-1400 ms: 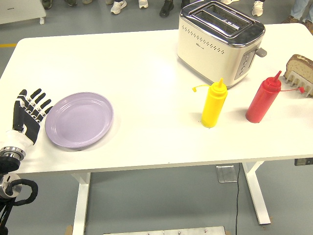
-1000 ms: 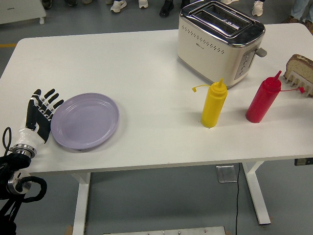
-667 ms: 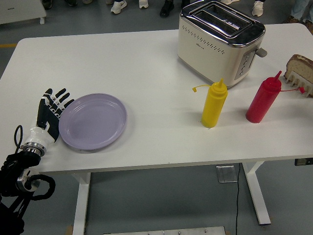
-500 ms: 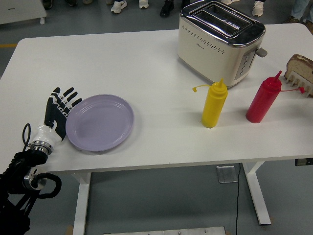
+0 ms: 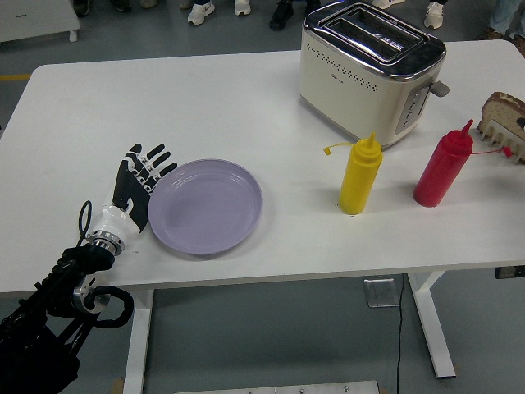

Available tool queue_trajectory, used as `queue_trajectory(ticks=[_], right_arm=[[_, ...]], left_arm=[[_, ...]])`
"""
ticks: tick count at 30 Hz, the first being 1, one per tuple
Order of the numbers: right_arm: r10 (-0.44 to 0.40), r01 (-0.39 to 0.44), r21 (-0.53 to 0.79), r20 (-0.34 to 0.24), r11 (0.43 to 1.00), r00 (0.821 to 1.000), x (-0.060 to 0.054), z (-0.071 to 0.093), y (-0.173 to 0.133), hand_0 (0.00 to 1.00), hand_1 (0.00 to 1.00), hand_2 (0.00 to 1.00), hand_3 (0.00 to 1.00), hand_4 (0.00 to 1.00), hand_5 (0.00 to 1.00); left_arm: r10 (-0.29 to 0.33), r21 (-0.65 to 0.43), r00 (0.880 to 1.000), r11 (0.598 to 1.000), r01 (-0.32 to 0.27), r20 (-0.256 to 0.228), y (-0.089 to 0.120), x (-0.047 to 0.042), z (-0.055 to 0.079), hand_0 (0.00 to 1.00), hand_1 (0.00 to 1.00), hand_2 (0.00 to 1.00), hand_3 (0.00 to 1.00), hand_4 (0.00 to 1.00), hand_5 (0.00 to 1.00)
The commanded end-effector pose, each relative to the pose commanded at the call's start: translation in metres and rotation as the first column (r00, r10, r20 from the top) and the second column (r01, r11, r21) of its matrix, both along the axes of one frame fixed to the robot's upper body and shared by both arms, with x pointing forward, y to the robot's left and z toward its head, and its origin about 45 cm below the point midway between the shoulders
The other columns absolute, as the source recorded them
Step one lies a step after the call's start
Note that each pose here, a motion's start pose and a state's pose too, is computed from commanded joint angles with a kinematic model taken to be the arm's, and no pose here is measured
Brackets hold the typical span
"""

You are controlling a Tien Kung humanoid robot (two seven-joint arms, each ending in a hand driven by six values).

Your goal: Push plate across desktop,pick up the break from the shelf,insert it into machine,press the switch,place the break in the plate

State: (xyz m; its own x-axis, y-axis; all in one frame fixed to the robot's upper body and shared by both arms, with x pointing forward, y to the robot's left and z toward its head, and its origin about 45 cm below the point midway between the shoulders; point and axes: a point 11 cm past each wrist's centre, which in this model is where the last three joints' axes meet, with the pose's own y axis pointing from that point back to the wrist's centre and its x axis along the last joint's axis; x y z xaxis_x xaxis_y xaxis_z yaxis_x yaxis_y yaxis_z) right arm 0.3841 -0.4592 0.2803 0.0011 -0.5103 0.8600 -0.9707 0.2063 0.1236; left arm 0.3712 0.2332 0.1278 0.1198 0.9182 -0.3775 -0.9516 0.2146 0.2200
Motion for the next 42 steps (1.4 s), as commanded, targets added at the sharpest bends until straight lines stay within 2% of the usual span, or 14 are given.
queue_trajectory(ticks=[5, 6, 11, 12, 17, 18, 23, 24, 29, 30, 33, 35, 36, 42], right_arm=[[-0.012, 0.012, -0.049, -0.001, 0.999, 1.000, 0.009, -0.001, 0.002, 0.757, 0.736, 0.737, 0.777, 0.737, 0.306], [-0.013, 0.012, -0.055, -0.005, 0.998, 1.000, 0.011, -0.002, 0.002, 0.727, 0.711, 0.697, 0.752, 0.722, 0.287], [-0.011, 0.010, -0.072, -0.024, 0.997, 1.000, 0.015, -0.005, 0.004, 0.727, 0.711, 0.697, 0.752, 0.722, 0.287], [-0.009, 0.007, -0.075, -0.029, 0.997, 1.000, 0.016, -0.007, 0.005, 0.653, 0.646, 0.626, 0.689, 0.676, 0.241], [-0.007, 0.004, -0.096, -0.032, 0.995, 0.999, 0.020, -0.010, 0.009, 0.653, 0.646, 0.626, 0.689, 0.676, 0.241], [-0.008, 0.004, -0.106, -0.032, 0.994, 0.999, 0.021, -0.010, 0.009, 0.577, 0.594, 0.578, 0.643, 0.583, 0.135], [-0.009, 0.005, -0.148, -0.027, 0.989, 1.000, 0.024, -0.010, 0.011, 0.577, 0.594, 0.578, 0.643, 0.583, 0.135], [-0.009, 0.005, -0.156, -0.027, 0.988, 1.000, 0.025, -0.010, 0.012, 0.475, 0.509, 0.520, 0.563, 0.527, 0.104], [-0.002, 0.000, -0.189, -0.014, 0.982, 1.000, 0.028, -0.010, 0.014, 0.475, 0.509, 0.520, 0.563, 0.527, 0.104], [-0.001, -0.001, -0.194, -0.011, 0.981, 1.000, 0.028, -0.010, 0.014, 0.410, 0.476, 0.499, 0.530, 0.457, 0.058], [0.005, -0.004, -0.203, 0.003, 0.979, 1.000, 0.028, -0.009, 0.016, 0.410, 0.476, 0.499, 0.530, 0.457, 0.058], [0.009, -0.006, -0.205, 0.016, 0.979, 1.000, 0.028, -0.007, 0.017, 0.410, 0.476, 0.499, 0.530, 0.457, 0.058], [0.012, -0.007, -0.206, 0.024, 0.978, 1.000, 0.028, -0.006, 0.018, 0.383, 0.465, 0.491, 0.519, 0.408, 0.021], [0.025, -0.010, -0.207, 0.072, 0.978, 0.997, 0.028, 0.005, 0.023, 0.366, 0.458, 0.484, 0.513, 0.384, 0.011]], left_arm=[[-0.028, -0.010, 1.000, 1.000, 0.028, 0.001, -0.015, 0.0033, 0.001, 0.815, 0.862, 0.909, 0.862, 0.627, 0.998], [-0.033, -0.011, 0.999, 0.999, 0.033, 0.002, -0.018, 0.0039, 0.001, 0.815, 0.865, 0.910, 0.862, 0.626, 0.998], [-0.050, -0.013, 0.999, 0.999, 0.050, 0.001, -0.026, 0.0056, 0.001, 0.815, 0.865, 0.910, 0.862, 0.626, 0.998], [-0.054, -0.015, 0.999, 0.998, 0.054, -0.001, -0.028, 0.0060, 0.001, 0.815, 0.865, 0.911, 0.864, 0.628, 0.998], [-0.069, -0.018, 0.998, 0.997, 0.069, -0.004, -0.036, 0.0072, 0.000, 0.815, 0.865, 0.911, 0.864, 0.628, 0.998], [-0.075, -0.018, 0.997, 0.997, 0.074, -0.004, -0.038, 0.0077, 0.000, 0.816, 0.866, 0.911, 0.864, 0.628, 0.998], [-0.091, -0.022, 0.996, 0.996, 0.091, -0.001, -0.047, 0.0107, 0.002, 0.816, 0.866, 0.911, 0.864, 0.628, 0.998], [-0.094, -0.022, 0.996, 0.995, 0.094, 0.000, -0.048, 0.0113, 0.002, 0.819, 0.866, 0.911, 0.866, 0.629, 0.998], [-0.112, -0.023, 0.994, 0.993, 0.112, 0.002, -0.057, 0.0140, 0.003, 0.819, 0.866, 0.911, 0.866, 0.629, 0.998], [-0.114, -0.023, 0.993, 0.993, 0.114, 0.001, -0.058, 0.0142, 0.003, 0.820, 0.866, 0.914, 0.866, 0.630, 0.998], [-0.121, -0.022, 0.993, 0.992, 0.121, -0.001, -0.061, 0.0144, 0.003, 0.820, 0.866, 0.914, 0.866, 0.630, 0.998], [-0.122, -0.021, 0.993, 0.992, 0.122, 0.000, -0.061, 0.0145, 0.003, 0.820, 0.866, 0.914, 0.866, 0.630, 0.998], [-0.122, -0.020, 0.993, 0.992, 0.122, 0.001, -0.061, 0.0146, 0.003, 0.817, 0.867, 0.913, 0.868, 0.631, 0.998], [-0.111, -0.009, 0.994, 0.994, 0.111, 0.008, -0.054, 0.0140, 0.005, 0.817, 0.867, 0.914, 0.869, 0.631, 0.998]])
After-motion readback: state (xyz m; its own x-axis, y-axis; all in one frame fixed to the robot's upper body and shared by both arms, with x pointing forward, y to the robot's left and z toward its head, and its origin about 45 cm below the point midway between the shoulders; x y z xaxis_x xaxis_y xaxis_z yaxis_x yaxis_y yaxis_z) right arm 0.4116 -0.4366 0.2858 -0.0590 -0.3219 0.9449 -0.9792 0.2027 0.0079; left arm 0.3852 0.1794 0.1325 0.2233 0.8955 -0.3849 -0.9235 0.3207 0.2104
